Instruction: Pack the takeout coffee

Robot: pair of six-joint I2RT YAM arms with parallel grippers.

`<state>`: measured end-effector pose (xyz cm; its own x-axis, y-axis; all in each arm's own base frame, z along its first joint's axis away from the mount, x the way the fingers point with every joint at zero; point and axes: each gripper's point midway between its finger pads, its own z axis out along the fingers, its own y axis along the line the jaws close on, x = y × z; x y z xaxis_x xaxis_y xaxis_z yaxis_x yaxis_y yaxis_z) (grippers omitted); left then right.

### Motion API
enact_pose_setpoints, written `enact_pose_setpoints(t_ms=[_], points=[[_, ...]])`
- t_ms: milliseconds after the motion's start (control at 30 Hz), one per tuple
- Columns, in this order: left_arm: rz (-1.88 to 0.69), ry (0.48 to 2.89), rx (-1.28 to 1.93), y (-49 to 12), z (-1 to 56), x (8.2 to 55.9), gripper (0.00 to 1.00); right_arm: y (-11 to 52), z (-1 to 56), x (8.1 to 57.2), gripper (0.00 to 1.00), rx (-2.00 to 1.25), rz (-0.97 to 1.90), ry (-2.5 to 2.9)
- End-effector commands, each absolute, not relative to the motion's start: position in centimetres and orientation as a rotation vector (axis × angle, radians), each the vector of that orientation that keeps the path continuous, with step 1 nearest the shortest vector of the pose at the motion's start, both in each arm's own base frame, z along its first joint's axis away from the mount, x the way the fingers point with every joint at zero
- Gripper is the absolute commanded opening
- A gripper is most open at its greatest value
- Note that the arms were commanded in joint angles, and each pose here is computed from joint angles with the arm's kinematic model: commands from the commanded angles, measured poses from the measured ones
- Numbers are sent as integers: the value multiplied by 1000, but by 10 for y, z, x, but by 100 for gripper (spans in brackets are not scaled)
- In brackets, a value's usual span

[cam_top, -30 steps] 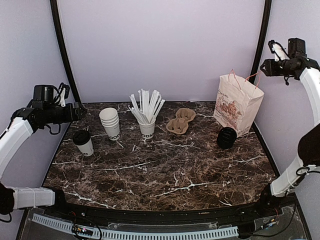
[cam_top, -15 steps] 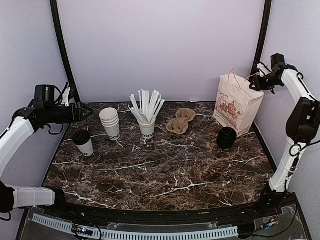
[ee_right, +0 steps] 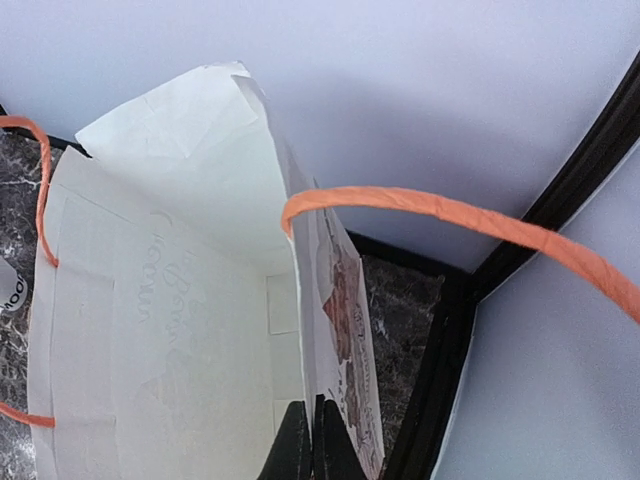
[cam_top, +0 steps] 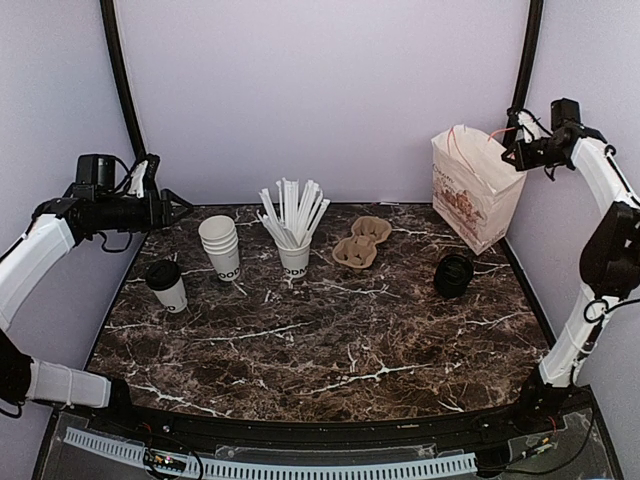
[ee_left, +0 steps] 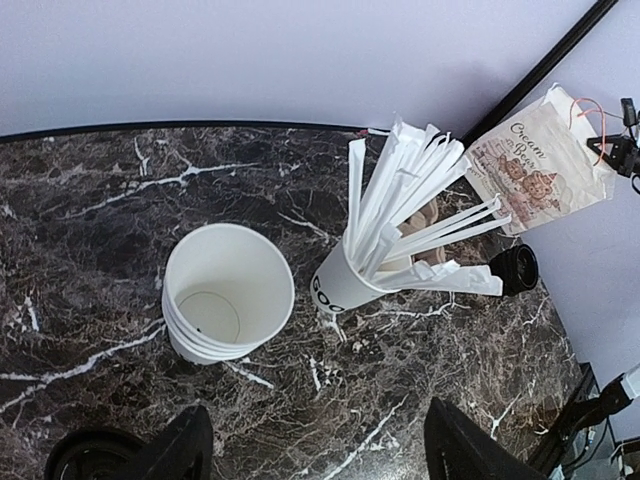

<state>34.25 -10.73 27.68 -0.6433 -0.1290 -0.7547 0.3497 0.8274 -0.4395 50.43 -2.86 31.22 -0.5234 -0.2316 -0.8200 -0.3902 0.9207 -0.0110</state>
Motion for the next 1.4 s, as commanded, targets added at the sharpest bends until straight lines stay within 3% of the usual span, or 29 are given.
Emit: enact_pose_setpoints(t_ms=[0,267,400,567,667,767,1000,1100,1167,1200,1300,1367], points=[[-715,2052,236,-111,315,338,77,5,436,458,0,-571,180,1773],[-459,2080,161,-78,335,345,87,104,448,353,0,-962,351,1556],[-410,2034,161,-72,348,346,90,156,425,298,0,-1173,548,1557],[-463,2006,231,-84,360,346,89,208,378,253,0,-1424,582,1596],[-673,1928,386,-116,377,329,84,226,359,245,0,-1488,602,1606],[-821,1831,482,-139,390,315,73,254,348,238,0,-1551,684,1588],[-735,1800,580,-150,390,295,72,334,324,226,0,-1720,944,1594],[-705,1851,549,-145,378,294,77,366,305,224,0,-1779,959,1624],[-626,1878,495,-134,374,295,85,379,293,230,0,-1798,968,1649],[-580,1883,482,-128,371,296,94,384,287,234,0,-1806,977,1661],[-586,1848,498,-129,368,283,99,395,274,248,1,-1817,966,1692],[-681,1815,532,-140,370,273,99,399,275,253,15,-1812,965,1697]])
